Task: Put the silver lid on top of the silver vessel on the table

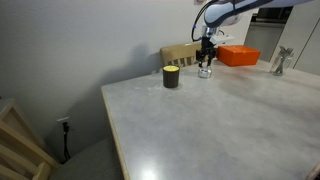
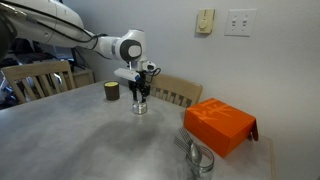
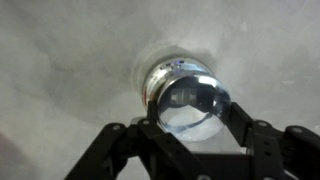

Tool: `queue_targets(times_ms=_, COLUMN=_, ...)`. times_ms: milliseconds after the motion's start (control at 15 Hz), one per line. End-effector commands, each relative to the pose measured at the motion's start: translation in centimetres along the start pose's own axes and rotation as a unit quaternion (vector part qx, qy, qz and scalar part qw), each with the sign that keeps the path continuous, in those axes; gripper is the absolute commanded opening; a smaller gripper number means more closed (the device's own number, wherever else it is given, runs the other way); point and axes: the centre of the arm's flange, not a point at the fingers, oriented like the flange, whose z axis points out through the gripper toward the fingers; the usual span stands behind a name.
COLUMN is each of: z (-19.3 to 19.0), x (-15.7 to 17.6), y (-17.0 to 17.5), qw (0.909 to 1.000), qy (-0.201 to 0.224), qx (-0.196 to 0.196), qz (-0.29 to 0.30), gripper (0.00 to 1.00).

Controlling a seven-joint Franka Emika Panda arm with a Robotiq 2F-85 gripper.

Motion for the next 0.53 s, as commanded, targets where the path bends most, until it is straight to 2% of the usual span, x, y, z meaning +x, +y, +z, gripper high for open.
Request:
queue_targets(times_ms=0, z=0.2, x=1.4, y=0.4, qw=1.0000, qy=0.003, qx=0.005, qz=-0.004, gripper=0.44)
queue_targets(times_ms=467, z=0.0, x=1.0, y=1.4, qw=1.0000, qy=0.001, qx=0.002, qz=0.003, gripper=0.44)
